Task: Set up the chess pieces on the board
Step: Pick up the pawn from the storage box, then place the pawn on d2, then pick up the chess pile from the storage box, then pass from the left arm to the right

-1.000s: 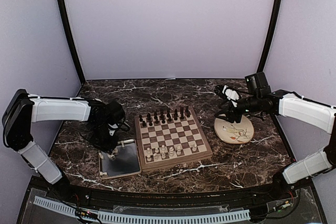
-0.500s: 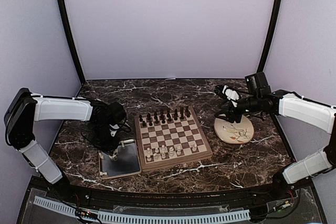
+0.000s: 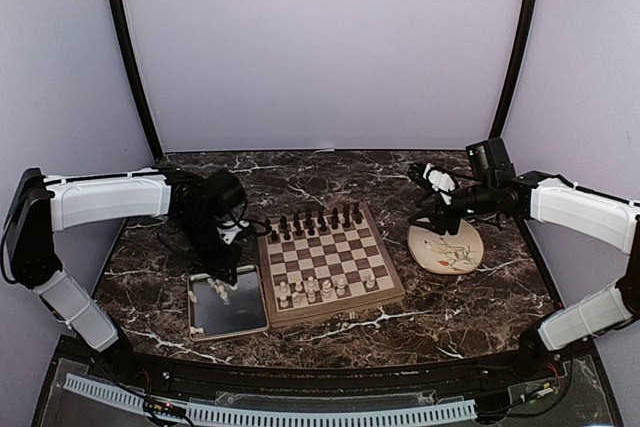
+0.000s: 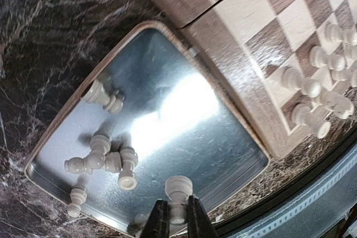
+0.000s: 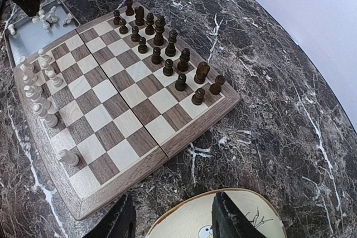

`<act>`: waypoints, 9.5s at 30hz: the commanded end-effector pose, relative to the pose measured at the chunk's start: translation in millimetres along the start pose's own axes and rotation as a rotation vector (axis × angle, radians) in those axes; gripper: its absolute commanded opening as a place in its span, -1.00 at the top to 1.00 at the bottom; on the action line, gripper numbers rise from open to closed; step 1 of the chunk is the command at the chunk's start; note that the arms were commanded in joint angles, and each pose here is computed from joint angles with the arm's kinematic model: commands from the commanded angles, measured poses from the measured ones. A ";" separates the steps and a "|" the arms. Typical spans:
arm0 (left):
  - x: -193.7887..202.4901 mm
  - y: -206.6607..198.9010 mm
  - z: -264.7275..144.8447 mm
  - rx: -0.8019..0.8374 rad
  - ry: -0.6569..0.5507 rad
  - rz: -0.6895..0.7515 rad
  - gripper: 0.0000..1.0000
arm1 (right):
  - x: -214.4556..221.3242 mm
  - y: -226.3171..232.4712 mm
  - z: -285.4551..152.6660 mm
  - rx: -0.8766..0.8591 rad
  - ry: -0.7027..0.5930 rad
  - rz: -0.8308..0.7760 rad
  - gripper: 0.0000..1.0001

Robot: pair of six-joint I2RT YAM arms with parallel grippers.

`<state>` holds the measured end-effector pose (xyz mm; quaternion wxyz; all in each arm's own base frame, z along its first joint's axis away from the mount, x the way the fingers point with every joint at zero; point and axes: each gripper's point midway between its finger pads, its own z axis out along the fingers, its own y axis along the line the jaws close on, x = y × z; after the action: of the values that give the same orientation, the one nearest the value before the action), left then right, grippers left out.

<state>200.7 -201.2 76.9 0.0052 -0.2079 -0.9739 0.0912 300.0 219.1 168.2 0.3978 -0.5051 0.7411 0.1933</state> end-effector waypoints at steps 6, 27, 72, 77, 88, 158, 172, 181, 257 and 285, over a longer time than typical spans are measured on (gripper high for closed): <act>-61.5 -63.1 -23.1 0.040 -0.161 0.265 0.86 | -2.2 -3.4 -0.1 0.014 -0.012 -0.015 0.05; -124.4 -142.0 10.0 0.046 -0.149 0.538 0.83 | -1.5 -4.9 -3.2 0.035 -0.010 -0.034 0.05; -105.1 -158.7 41.7 0.063 -0.035 0.605 0.54 | 0.9 -4.3 -1.6 0.031 -0.003 -0.035 0.05; -109.4 -165.1 39.6 0.079 -0.058 0.600 0.46 | 0.7 -4.2 -2.1 0.032 -0.004 -0.036 0.05; -118.6 -153.4 -0.6 -0.014 -0.153 0.572 0.27 | 0.9 -3.5 -2.0 0.027 -0.002 -0.036 0.05; 7.9 47.9 21.0 0.040 -0.167 -0.407 0.19 | -55.0 129.7 65.7 -0.339 0.126 -0.248 0.08; 2.6 28.1 50.9 0.116 -0.118 -0.371 0.26 | -48.3 133.9 69.5 -0.351 0.139 -0.247 0.08; -3.4 28.7 59.8 0.061 -0.105 -0.353 0.40 | -47.3 135.6 71.2 -0.357 0.144 -0.247 0.08; -65.3 -140.7 -76.2 0.574 -0.699 0.572 0.77 | -143.4 183.0 115.6 -0.887 0.082 0.363 0.36; -68.9 -134.4 -51.4 0.526 -0.643 0.548 0.75 | -159.1 174.5 105.7 -0.886 0.038 0.346 0.93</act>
<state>209.7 -337.7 154.6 -0.2665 -0.4055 -0.7786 0.3978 208.2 456.5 183.0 0.0768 -0.4943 0.6955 0.5158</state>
